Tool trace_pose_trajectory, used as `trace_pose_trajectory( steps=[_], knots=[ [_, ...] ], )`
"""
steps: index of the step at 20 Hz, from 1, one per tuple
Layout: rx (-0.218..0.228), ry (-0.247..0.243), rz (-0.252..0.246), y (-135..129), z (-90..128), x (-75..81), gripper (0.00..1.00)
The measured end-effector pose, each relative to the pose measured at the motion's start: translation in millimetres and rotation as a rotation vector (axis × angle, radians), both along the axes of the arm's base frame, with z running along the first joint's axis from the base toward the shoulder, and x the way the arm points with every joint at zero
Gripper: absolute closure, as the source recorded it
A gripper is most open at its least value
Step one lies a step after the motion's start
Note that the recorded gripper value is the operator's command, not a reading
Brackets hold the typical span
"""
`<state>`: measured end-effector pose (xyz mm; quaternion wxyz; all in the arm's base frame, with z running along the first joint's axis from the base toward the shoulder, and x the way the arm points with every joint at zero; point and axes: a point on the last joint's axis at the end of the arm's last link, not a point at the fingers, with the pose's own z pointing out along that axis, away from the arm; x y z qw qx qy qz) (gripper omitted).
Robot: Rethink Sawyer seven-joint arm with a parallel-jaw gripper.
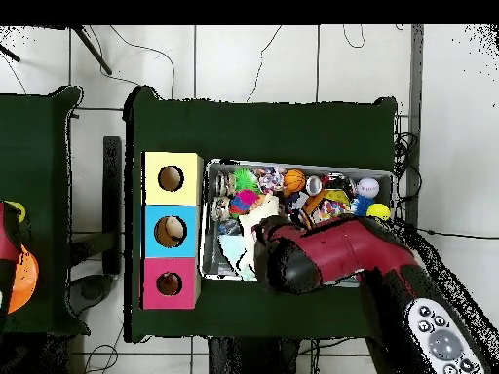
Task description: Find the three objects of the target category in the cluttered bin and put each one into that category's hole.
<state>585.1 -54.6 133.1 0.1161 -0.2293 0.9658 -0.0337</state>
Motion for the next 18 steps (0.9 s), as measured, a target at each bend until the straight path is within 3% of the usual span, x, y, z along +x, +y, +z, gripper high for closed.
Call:
trace_pose_trajectory(
  steps=[4,8,12,18],
  knots=[
    [-0.015,-0.013,-0.082,-35.6,24.7,4.3,0.0],
    [-0.042,-0.026,-0.094,-53.4,31.0,3.4,0.0],
    [-0.073,-0.031,-0.05,-53.7,23.5,2.8,0.0],
    [-0.133,-0.027,0.067,-31.1,3.1,1.4,0.0]
  ],
)
